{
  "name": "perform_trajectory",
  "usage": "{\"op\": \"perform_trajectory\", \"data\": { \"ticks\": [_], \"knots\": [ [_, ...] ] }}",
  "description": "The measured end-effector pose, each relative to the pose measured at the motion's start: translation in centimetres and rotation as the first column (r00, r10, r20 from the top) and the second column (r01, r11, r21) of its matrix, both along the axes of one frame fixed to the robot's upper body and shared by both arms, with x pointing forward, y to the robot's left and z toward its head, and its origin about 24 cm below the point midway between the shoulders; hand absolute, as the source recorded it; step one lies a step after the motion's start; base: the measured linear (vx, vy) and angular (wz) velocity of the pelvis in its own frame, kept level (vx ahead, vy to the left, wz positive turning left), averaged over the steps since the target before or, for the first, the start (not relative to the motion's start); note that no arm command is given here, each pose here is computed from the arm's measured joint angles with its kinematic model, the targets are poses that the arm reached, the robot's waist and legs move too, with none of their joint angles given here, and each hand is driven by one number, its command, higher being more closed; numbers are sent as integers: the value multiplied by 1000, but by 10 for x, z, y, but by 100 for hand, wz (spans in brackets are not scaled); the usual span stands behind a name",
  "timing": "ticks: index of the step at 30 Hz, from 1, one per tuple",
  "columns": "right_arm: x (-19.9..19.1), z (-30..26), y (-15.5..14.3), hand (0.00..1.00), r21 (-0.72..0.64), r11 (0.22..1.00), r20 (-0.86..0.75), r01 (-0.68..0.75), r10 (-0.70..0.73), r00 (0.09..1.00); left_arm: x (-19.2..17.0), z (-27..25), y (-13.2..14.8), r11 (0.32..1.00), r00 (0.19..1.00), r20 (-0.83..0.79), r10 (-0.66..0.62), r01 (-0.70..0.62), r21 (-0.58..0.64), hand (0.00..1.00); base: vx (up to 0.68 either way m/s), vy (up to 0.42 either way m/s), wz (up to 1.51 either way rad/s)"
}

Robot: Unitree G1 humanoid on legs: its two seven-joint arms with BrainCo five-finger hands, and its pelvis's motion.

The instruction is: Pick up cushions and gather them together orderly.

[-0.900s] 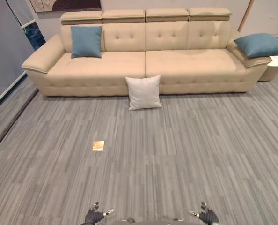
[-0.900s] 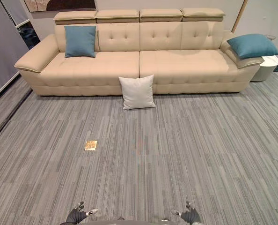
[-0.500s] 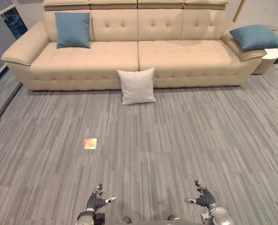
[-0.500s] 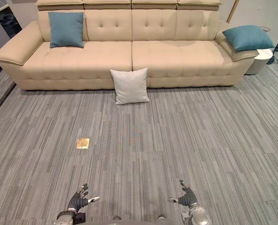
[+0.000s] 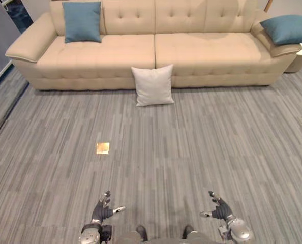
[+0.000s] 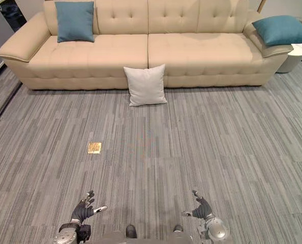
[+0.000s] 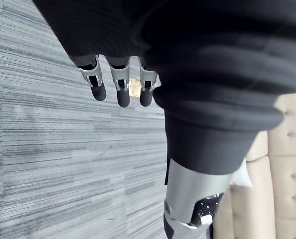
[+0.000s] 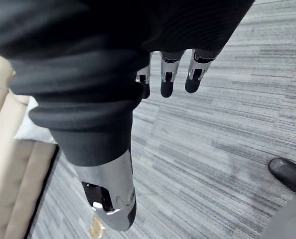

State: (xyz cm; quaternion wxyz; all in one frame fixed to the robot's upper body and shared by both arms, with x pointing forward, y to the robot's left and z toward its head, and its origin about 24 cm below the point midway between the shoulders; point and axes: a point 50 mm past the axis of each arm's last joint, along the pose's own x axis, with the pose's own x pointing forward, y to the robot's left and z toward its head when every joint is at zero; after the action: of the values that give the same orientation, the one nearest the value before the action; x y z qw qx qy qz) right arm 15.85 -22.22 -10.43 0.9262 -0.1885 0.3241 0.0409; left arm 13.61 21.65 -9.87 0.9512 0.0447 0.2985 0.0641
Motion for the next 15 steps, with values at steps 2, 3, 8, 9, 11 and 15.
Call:
{"op": "perform_trajectory", "data": {
  "ticks": [2, 3, 8, 9, 11, 15],
  "knots": [
    [1, 0, 1, 0, 2, 1000, -5, 4, -4, 1000, 1, 2, 2, 1000, 1000, 2, -1, 1, 9, 0, 228, 160, -13],
    [-2, -2, 3, 0, 12, 1000, -14, 8, -8, 1000, 3, 4, 5, 1000, 1000, 6, -5, 5, 22, 0, 234, 102, -5],
    [-3, -3, 7, 0, 23, 1000, -16, 10, -10, 1000, 22, 13, 10, 999, 998, 59, -8, 5, 49, 0, 412, 24, 38],
    [0, -1, 3, 0, 12, 1000, -9, 7, -7, 1000, 33, 17, 5, 999, 996, 91, -12, 8, 38, 0, 551, -87, 74],
    [-1, -1, 3, 0, 11, 1000, -7, 10, -10, 1000, 39, 20, 5, 999, 994, 106, -16, 12, 39, 0, 721, -180, 85],
    [9, 7, 2, 0, 17, 999, 47, 29, -30, 998, 32, 10, -5, 1000, 998, 67, -8, 8, 4, 0, 591, -212, 37]
  ]
}}
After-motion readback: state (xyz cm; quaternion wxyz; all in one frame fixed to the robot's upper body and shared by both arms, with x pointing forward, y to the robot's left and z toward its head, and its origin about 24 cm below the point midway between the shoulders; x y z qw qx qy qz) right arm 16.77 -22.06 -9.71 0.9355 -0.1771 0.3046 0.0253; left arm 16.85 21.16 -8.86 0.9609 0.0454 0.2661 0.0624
